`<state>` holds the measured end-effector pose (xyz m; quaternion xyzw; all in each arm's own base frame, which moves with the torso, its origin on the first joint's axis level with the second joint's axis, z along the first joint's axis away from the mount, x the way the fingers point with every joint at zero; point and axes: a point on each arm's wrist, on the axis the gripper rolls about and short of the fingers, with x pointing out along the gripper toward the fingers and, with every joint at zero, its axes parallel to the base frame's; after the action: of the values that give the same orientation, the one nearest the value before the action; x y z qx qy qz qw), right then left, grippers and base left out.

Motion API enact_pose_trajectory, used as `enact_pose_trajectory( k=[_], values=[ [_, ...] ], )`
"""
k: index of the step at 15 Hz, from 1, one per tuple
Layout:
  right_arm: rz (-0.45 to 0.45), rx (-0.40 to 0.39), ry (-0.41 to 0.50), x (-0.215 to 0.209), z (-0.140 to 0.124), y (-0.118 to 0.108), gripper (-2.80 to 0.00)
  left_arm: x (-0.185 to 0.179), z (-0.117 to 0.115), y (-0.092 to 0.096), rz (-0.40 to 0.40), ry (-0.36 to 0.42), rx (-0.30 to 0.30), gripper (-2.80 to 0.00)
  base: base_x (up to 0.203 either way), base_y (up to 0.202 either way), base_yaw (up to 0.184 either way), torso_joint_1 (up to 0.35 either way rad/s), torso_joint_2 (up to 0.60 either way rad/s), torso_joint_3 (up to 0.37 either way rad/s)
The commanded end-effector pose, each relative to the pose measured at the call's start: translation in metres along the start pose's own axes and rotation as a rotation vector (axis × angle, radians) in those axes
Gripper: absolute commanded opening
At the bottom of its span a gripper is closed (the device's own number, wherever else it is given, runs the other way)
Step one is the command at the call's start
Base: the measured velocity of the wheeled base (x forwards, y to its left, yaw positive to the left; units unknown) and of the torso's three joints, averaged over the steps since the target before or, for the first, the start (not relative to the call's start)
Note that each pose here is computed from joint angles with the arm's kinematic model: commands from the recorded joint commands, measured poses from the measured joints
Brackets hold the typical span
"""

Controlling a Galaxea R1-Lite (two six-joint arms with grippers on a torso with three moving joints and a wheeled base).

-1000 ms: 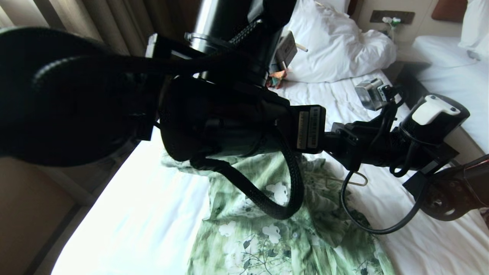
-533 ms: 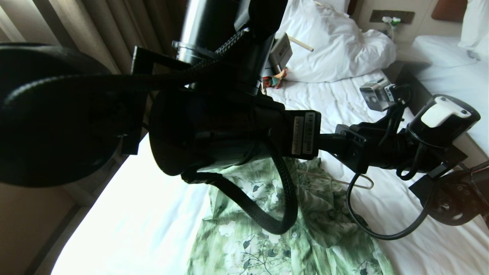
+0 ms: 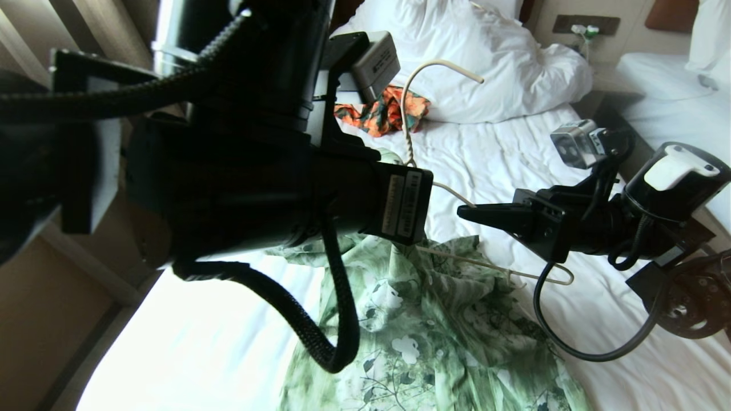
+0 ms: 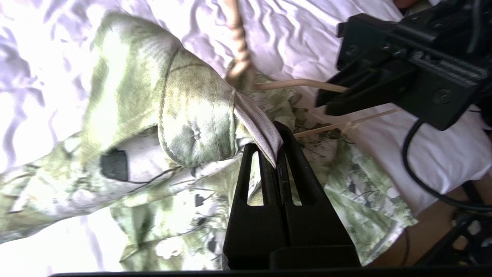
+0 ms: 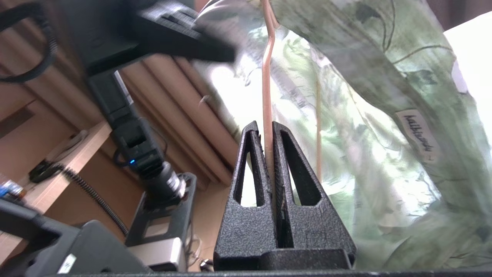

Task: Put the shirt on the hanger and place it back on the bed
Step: Hook one side of the shirt onto the hanger

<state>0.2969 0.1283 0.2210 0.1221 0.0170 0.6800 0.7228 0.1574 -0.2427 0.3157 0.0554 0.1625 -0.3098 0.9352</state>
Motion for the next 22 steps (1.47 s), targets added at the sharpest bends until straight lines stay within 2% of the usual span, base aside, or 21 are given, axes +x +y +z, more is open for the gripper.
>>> enact_pose_trajectory(
  k=[1,7,10,13,16,19,22],
  values=[
    [0.009,-0.012,-0.002,-0.002,0.004,0.006,-2.8,-0.014,0.002,0.009,0.022,-0.022,0.013,-2.8,0.0,0.0,0.0,0.0,0.0,0.0],
    [0.023,0.014,0.02,-0.006,0.003,0.015,-2.8,-0.022,0.009,0.04,0.145,-0.05,0.113,-2.8,0.0,0.0,0.0,0.0,0.0,0.0],
    [0.038,0.016,0.024,-0.001,0.002,0.014,-2.8,-0.025,0.012,0.044,0.158,-0.064,0.144,-2.8,0.0,0.0,0.0,0.0,0.0,0.0],
    [0.067,0.035,0.03,0.009,-0.001,0.012,-2.8,-0.035,0.016,0.034,0.113,-0.09,0.176,-2.8,0.0,0.0,0.0,0.0,0.0,0.0],
    [0.106,0.059,0.028,0.018,0.005,0.02,-2.8,-0.047,0.017,0.027,0.07,-0.119,0.178,-2.8,0.0,0.0,0.0,0.0,0.0,0.0],
    [0.13,0.073,0.02,0.022,0.013,0.029,-2.8,-0.054,0.01,0.018,0.018,-0.125,0.187,-2.8,0.0,0.0,0.0,0.0,0.0,0.0],
    [0.135,0.072,0.012,0.021,0.019,0.035,-2.8,-0.051,0.004,0.009,-0.013,-0.168,0.182,-2.8,0.0,0.0,0.0,0.0,0.0,0.0]
  ],
)
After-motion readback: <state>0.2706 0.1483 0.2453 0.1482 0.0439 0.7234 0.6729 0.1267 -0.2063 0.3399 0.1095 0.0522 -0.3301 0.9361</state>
